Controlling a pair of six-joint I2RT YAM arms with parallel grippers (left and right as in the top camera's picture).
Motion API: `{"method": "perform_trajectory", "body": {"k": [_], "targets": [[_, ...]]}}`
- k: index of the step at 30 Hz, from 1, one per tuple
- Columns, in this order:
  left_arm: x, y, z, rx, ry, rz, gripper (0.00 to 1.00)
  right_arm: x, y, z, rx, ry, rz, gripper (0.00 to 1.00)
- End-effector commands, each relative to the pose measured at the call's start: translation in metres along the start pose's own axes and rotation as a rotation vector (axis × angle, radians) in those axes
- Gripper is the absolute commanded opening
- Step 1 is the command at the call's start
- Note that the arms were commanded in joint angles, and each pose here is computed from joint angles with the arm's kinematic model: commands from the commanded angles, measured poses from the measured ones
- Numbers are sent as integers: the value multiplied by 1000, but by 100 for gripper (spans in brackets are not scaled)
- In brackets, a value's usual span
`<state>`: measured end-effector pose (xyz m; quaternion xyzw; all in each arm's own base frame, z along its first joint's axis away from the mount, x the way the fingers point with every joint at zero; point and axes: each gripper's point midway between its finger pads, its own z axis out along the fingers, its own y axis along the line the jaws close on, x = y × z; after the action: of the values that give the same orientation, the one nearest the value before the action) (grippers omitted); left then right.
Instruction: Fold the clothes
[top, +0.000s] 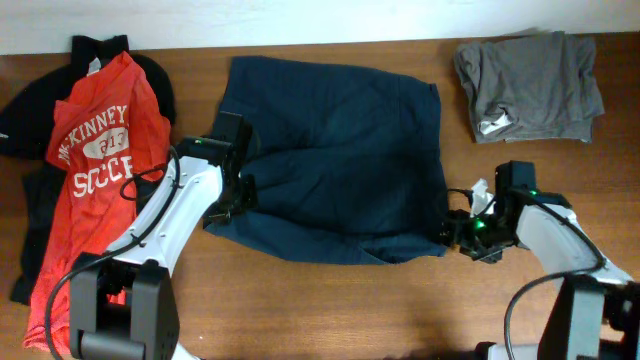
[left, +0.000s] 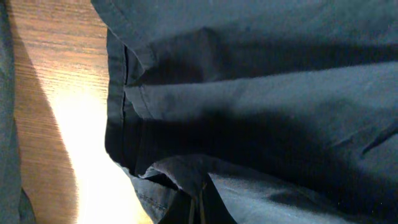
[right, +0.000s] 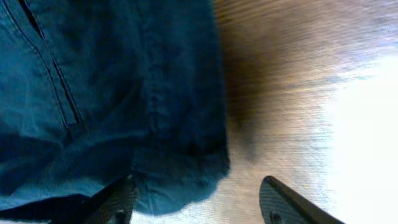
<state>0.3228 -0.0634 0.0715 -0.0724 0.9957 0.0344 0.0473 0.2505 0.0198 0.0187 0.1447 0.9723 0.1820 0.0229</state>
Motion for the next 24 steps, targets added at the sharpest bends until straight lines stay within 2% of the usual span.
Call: {"method": "perform_trajectory", "body": {"k": [1, 3, 5, 6, 7, 9, 10, 15, 24], "targets": [[-11, 2, -12, 1, -54, 2, 1, 4, 14, 12, -16, 27, -16, 60], [-12, 2, -12, 2, -58, 1, 1, 5, 20, 15, -15, 27, -25, 52], [-12, 2, -12, 2, -59, 1, 1, 6, 25, 16, -16, 29, -45, 50], [-13, 2, -12, 4, -63, 1, 1, 7, 28, 17, -15, 33, -55, 45], [-13, 1, -12, 5, -65, 0, 1, 8, 29, 18, -14, 34, -56, 38], [-14, 1, -12, 6, -68, 0, 1, 8, 25, 18, 7, 32, -36, 7], [-14, 1, -12, 5, -69, 0, 1, 8, 25, 17, 7, 32, -32, 4], [-26, 18, -24, -65, -126, -21, 1, 6, 34, -6, -3, -10, -11, 4], [-38, 46, -115, -69, -414, -91, 1, 9, 57, -109, 3, -286, -9, 8]]}}
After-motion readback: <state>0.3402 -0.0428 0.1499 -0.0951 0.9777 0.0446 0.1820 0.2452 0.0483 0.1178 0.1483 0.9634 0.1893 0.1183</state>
